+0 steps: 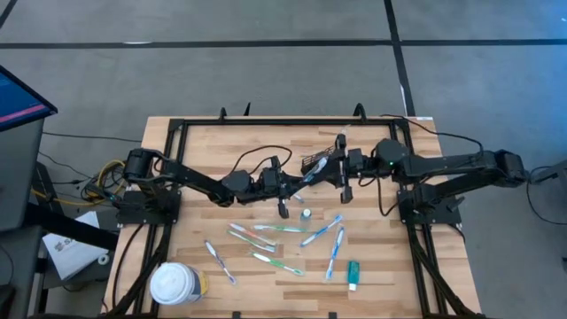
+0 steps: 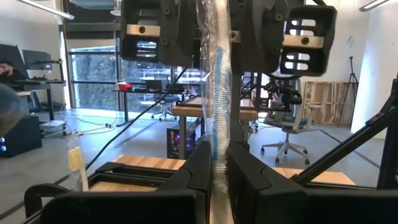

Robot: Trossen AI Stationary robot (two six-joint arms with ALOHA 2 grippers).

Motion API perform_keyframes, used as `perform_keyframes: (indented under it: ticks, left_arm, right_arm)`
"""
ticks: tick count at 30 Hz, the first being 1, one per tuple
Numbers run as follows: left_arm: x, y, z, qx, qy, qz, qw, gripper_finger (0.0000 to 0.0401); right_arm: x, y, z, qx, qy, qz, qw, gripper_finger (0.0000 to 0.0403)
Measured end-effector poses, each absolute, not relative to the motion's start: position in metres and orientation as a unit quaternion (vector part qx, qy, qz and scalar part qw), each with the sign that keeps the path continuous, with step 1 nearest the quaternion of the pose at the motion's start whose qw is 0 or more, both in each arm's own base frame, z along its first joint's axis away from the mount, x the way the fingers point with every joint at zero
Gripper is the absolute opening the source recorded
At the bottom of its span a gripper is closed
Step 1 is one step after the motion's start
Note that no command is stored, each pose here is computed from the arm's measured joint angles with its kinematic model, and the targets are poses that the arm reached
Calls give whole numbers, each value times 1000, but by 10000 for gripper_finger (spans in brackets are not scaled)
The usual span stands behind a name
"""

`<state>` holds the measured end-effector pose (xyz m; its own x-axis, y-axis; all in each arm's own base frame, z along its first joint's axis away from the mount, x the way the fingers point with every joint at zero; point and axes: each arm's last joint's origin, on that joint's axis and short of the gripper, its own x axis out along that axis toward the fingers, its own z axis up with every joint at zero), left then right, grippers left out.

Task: Pick & Place toothbrushing station
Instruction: Put the blue toothbrush into the mesh organizer

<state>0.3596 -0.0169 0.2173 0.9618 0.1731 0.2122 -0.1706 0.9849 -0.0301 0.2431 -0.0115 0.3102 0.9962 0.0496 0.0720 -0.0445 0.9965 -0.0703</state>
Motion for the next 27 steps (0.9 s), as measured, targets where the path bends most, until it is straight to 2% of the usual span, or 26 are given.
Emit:
perform_keyframes:
  ticks: [9, 21, 27]
  left_arm:
    - [360, -17, 217, -5, -106, 87, 991, 18]
    - [360, -16, 217, -6, -108, 88, 990, 18]
    - [360, -16, 217, -6, -108, 88, 990, 18]
  right_arm:
    - [238, -11, 312, -29, -28, 26, 999, 109]
    - [240, -11, 309, -32, -21, 27, 999, 105]
    - [240, -11, 309, -32, -20, 28, 999, 70]
